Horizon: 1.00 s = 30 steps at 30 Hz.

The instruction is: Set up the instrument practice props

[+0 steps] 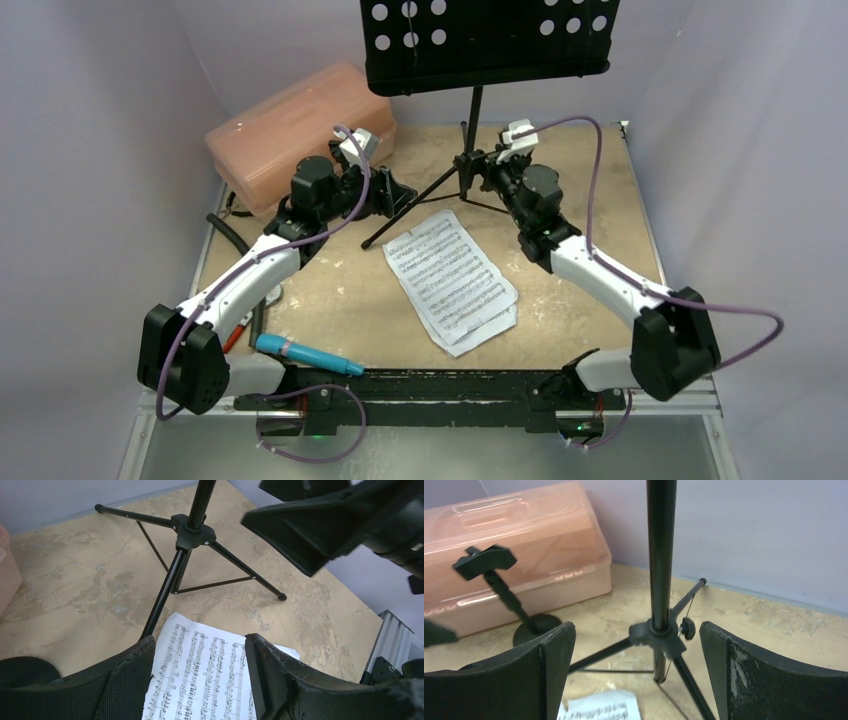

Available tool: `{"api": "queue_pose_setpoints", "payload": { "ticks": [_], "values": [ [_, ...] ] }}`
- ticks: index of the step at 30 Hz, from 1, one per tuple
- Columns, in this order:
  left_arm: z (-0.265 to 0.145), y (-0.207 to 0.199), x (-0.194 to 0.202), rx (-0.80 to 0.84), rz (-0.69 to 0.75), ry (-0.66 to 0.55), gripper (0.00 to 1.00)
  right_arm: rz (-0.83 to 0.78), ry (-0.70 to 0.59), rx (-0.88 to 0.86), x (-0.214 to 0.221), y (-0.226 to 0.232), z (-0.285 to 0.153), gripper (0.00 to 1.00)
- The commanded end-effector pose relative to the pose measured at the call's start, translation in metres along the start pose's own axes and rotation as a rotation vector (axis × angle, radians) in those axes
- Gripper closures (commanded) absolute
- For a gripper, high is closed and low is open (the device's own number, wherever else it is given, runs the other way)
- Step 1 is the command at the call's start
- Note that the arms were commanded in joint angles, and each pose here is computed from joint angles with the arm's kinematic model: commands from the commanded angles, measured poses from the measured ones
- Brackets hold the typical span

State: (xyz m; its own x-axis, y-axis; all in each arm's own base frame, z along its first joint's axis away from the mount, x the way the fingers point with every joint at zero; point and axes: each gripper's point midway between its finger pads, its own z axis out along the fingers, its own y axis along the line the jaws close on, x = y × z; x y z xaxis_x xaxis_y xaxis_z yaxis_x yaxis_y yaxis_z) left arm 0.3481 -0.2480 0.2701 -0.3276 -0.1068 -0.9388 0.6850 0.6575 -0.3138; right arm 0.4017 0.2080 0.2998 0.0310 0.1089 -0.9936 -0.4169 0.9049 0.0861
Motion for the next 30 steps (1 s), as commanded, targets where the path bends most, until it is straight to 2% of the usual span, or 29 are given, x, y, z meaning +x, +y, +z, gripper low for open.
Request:
{"api": "queue_pose_setpoints", "payload": {
  "ticks": [1,7,11,15,20,23,26,30],
  "values": [
    [0.002,-0.010,-0.010,0.044,-0.004,-0.045,0.36,-0.018,-0.189,0.103,-0.054,-0.015,0.031,0.04],
    [0.002,-0.011,-0.012,0.046,0.010,-0.049,0.36,-0.035,-0.228,0.195,-0.057,-0.029,0.064,0.05],
    [0.002,-0.010,-0.012,0.044,0.018,-0.042,0.36,-0.091,-0.274,0.180,-0.066,-0.026,0.076,0.14],
    [0.001,-0.010,-0.009,0.043,0.013,-0.031,0.36,-0.090,-0.288,0.193,-0.068,-0.028,0.082,0.33],
    [0.001,-0.010,-0.004,0.041,-0.003,-0.016,0.36,-0.084,-0.284,0.210,-0.065,-0.031,0.084,0.48],
    [0.001,-0.009,-0.001,0.040,-0.006,-0.008,0.36,-0.079,-0.289,0.208,-0.066,-0.031,0.082,0.70],
    [0.001,-0.007,0.003,0.035,-0.006,-0.001,0.36,-0.076,-0.297,0.202,-0.069,-0.030,0.079,0.86],
    [0.002,-0.005,0.006,0.026,-0.016,0.007,0.36,-0.072,-0.307,0.196,-0.073,-0.029,0.074,0.96]
  ]
}}
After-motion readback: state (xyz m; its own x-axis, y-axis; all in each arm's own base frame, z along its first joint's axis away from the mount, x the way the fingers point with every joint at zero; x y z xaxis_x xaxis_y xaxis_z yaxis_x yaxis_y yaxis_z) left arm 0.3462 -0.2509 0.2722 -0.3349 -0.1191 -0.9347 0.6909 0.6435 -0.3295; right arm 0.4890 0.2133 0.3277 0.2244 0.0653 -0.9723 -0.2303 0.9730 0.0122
